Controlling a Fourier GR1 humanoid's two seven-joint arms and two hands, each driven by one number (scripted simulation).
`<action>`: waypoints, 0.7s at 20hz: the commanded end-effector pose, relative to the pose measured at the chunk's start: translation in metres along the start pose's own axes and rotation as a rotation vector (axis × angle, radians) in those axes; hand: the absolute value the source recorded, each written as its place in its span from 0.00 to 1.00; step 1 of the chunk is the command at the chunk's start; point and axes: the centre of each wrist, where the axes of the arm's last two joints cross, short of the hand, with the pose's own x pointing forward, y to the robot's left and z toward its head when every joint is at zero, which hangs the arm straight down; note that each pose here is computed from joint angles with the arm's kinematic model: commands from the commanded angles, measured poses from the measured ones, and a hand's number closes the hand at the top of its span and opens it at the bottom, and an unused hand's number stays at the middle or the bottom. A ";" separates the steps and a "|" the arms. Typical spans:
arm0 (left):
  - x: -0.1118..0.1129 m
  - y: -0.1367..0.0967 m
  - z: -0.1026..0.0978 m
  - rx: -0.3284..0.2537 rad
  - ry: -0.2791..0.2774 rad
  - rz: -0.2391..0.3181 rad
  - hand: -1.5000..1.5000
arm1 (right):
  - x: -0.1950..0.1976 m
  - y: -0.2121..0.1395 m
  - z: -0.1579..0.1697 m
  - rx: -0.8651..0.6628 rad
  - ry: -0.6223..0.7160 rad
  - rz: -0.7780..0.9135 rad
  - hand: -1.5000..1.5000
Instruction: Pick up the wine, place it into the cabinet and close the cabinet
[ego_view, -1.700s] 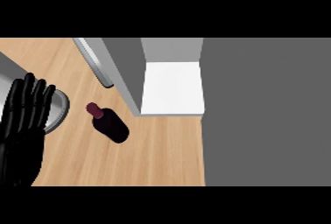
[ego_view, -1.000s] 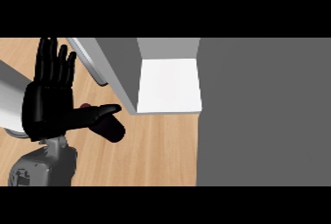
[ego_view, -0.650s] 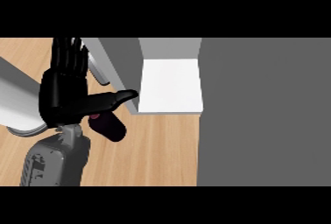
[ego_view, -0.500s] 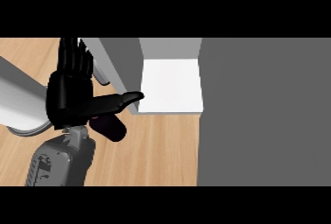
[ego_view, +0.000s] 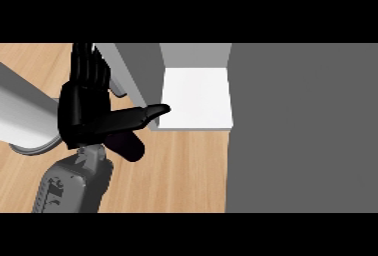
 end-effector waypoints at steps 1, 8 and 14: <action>-0.002 -0.002 -0.003 0.003 -0.001 -0.021 0.00 | 0.004 0.015 0.001 -0.012 -0.007 -0.007 0.00; -0.003 0.004 0.012 0.051 0.034 -0.045 0.00 | 0.017 -0.006 0.016 0.002 -0.004 0.003 0.00; 0.009 0.025 0.038 0.092 0.037 -0.078 0.00 | 0.008 -0.005 0.016 -0.010 0.013 0.008 0.00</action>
